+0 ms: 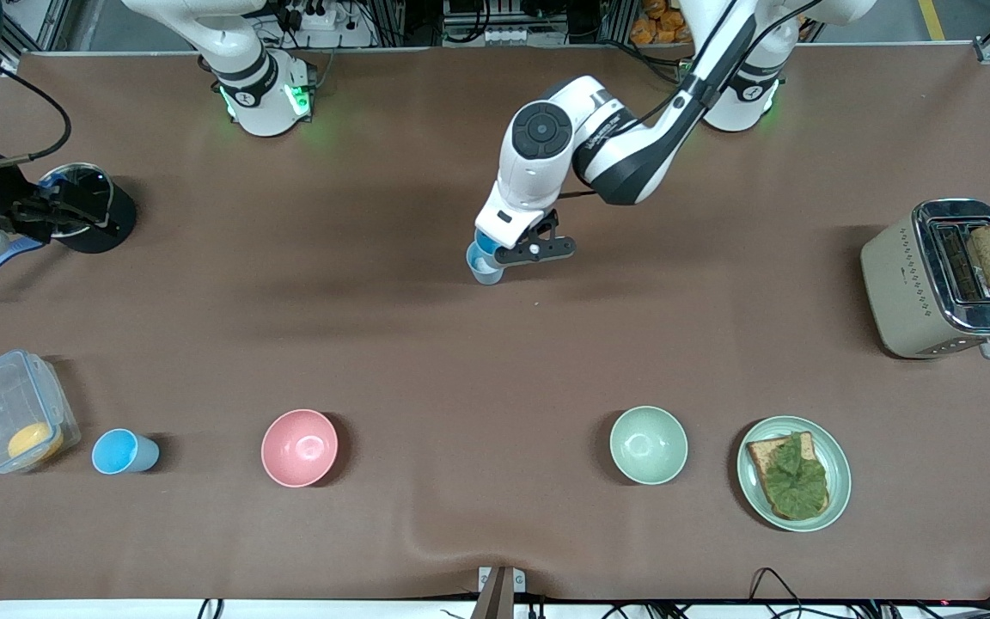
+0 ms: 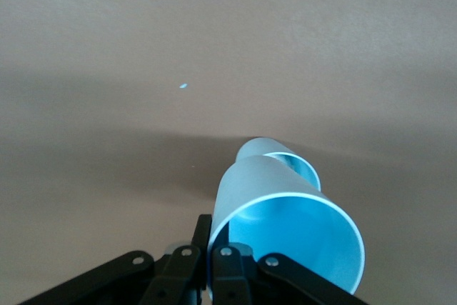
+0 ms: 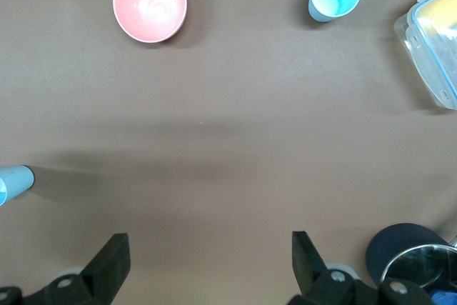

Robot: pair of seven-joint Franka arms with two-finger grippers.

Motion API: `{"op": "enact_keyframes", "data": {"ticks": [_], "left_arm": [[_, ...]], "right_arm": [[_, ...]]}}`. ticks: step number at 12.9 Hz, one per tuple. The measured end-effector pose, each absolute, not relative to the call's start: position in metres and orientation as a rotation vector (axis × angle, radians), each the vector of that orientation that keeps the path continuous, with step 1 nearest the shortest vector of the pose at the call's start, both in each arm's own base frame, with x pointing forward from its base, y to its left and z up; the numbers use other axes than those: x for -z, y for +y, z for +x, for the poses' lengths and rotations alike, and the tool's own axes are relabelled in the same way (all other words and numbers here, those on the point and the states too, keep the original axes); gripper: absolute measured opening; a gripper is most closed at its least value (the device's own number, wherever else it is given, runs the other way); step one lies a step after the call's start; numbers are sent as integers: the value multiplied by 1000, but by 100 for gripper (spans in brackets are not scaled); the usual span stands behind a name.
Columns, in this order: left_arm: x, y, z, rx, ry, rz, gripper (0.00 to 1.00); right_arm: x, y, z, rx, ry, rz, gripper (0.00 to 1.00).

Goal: Stack blue cups with both arms

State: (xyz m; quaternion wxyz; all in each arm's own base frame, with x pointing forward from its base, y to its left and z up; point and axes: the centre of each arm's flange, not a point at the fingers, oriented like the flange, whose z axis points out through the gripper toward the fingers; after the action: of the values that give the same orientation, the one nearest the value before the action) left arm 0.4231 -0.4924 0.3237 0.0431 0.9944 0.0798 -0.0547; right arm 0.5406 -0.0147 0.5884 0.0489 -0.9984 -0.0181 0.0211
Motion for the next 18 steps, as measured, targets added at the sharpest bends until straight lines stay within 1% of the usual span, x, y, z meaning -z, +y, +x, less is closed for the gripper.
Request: {"op": "enact_keyframes", "data": {"ticks": [10, 11, 13, 14, 16, 17, 18], "left_arm": [[-292, -510, 413, 170, 214, 3022, 3], [-291, -509, 415, 168, 236, 3019, 9], [-295, -503, 426, 155, 332, 3003, 30], [-302, -502, 433, 141, 369, 2989, 41], [-332, -494, 450, 80, 424, 2950, 64], [-355, -482, 463, 36, 454, 2924, 75], [-382, -466, 478, -23, 479, 2910, 84]], "right_arm": [[-583, -13, 542, -97, -59, -3042, 100], [-582, -13, 542, -100, -60, -3042, 100], [-580, -13, 543, -105, -61, -3042, 100], [-579, -13, 544, -108, -62, -3042, 100], [-578, -13, 544, -110, -63, -3042, 100], [-578, -12, 544, -110, -63, -3042, 100], [-578, -12, 544, -110, -63, -3043, 100]]}}
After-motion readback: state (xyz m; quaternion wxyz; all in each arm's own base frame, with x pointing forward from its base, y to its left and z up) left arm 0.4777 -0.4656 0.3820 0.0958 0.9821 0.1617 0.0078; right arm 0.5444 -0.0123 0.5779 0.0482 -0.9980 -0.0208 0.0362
